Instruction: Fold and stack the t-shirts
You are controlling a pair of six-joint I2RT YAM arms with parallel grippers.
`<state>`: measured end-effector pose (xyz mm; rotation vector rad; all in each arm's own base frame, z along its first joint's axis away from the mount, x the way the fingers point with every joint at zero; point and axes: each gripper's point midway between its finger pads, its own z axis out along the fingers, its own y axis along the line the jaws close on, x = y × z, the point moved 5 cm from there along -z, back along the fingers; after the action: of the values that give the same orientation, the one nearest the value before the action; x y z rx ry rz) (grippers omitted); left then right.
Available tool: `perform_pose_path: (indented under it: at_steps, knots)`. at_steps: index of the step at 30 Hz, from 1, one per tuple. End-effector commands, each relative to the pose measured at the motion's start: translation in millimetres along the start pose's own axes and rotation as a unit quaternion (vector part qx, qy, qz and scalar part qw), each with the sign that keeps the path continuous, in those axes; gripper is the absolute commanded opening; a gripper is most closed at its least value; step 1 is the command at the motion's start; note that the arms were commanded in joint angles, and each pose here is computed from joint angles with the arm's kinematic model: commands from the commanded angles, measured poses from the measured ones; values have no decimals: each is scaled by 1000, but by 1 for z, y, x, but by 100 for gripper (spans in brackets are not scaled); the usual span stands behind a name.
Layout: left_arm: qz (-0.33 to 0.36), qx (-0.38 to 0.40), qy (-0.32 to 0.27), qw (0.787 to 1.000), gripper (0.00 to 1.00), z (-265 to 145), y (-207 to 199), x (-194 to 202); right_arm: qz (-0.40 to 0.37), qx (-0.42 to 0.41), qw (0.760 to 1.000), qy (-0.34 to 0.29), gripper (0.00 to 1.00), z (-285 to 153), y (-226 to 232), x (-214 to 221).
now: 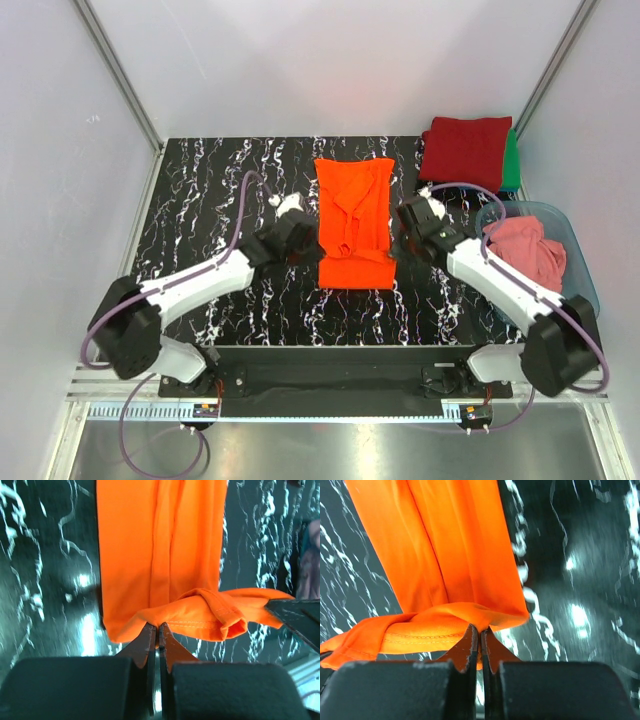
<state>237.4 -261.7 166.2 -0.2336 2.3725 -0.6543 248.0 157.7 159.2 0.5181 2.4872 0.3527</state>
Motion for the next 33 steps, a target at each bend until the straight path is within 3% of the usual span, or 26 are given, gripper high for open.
perform_pose_path:
  at_steps: [1,10,15,17,18,19,20,25,29,32,33]
  knots:
    - [29,13,-11,999,0,11,-8,-30,-34,-5,999,-18,0,14,8,-33]
    - [22,-8,14,1000,1,64,10,-62,-36,6,999,-3,0,60,21,-72]
    - [17,-20,45,999,10,101,21,-68,-31,10,999,8,2,92,24,-87]
    - [4,-27,44,999,19,112,29,-79,-36,12,999,14,25,113,25,-102]
    - [9,-29,45,999,33,121,30,-85,-34,10,999,15,39,119,25,-109]
    - [2,-37,43,998,38,126,38,-96,-30,13,999,27,67,132,19,-114]
    - [1,-42,56,998,41,129,41,-99,-27,6,999,15,74,132,24,-127]
    - [-5,-36,43,998,54,131,53,-121,-26,5,1000,-2,79,107,20,-133]
    - [6,-25,21,999,58,134,67,-115,-45,-3,999,14,78,93,15,-97]
    - [-10,1,16,1000,77,133,81,-95,-73,-11,997,24,76,86,29,-70]
    - [-11,12,13,1000,78,129,79,-94,-88,-17,995,35,75,87,38,-55]
